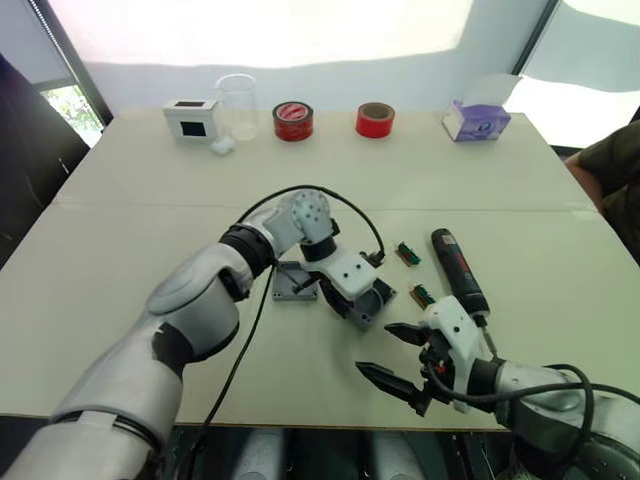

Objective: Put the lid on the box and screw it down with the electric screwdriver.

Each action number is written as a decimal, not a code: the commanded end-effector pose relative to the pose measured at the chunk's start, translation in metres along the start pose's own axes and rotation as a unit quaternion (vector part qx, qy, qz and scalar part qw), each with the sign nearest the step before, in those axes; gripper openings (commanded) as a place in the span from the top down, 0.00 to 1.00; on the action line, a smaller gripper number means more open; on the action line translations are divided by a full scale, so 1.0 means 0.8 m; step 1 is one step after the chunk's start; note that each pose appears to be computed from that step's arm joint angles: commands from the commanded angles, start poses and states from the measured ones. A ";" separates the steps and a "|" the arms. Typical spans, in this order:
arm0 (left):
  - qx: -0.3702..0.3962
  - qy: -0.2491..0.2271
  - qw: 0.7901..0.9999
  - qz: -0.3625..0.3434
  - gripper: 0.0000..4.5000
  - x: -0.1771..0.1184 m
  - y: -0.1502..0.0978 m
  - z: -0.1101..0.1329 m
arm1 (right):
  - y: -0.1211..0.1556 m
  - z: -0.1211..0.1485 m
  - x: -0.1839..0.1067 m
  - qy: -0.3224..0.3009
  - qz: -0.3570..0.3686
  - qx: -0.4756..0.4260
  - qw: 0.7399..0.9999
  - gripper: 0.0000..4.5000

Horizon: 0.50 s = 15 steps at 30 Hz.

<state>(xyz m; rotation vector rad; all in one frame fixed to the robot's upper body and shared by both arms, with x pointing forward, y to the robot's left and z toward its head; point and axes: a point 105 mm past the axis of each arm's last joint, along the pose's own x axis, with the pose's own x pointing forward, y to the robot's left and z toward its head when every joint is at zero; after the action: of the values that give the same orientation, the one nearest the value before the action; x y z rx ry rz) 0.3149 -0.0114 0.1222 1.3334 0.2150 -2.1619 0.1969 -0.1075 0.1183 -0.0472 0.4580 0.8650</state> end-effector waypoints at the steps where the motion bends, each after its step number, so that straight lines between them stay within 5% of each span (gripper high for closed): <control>1: 0.010 0.018 1.000 -0.004 0.80 -0.010 -0.003 -0.003 | 0.010 0.013 0.000 -0.017 0.018 -0.012 1.000 0.00; 6: -0.007 0.005 1.000 0.024 0.41 -0.020 -0.001 -0.007 | 0.008 0.010 -0.004 -0.011 0.020 -0.014 1.000 0.00; 15: -0.089 -0.103 0.980 0.145 0.41 -0.111 -0.004 0.029 | 0.006 0.025 -0.029 -0.028 0.056 -0.015 0.998 0.00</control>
<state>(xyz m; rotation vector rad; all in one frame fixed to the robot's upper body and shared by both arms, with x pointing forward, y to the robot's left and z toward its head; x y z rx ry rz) 0.3334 0.0198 0.1884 1.0384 0.1730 -1.9492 0.1904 -0.1173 0.1347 -0.0320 0.4419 0.9459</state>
